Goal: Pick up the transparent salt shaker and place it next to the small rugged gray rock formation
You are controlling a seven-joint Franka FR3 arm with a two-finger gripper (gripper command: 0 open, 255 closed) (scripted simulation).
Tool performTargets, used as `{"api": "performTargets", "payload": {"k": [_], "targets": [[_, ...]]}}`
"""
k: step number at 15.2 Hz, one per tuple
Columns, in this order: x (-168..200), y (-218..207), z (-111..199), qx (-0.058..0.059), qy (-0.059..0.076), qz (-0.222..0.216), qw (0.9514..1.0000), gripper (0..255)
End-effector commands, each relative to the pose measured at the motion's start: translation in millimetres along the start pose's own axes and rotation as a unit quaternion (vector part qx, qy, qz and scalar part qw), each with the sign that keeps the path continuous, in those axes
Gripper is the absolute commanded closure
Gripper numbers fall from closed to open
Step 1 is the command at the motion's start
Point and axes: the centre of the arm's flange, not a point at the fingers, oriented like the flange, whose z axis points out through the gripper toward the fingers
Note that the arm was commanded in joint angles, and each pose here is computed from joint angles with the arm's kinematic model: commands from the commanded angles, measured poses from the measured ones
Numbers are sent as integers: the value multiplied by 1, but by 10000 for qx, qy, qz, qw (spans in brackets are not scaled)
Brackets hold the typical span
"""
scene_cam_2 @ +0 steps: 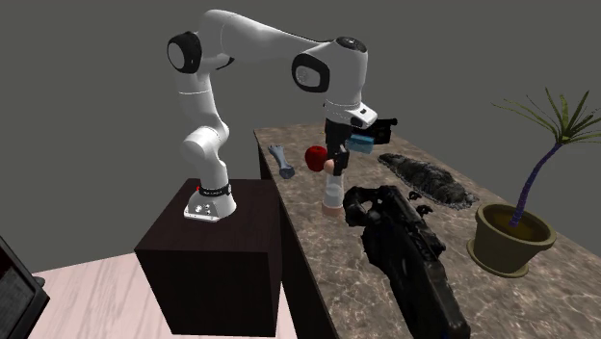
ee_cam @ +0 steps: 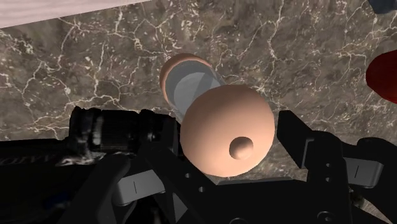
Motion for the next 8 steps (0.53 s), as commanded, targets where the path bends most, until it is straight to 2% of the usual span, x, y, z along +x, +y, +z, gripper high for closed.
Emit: {"api": "performTargets", "payload": {"k": [1, 8], "targets": [[-1, -1, -10, 1, -1, 1, 10000, 255], [-1, -7, -47, 1, -1, 1, 10000, 255]]}}
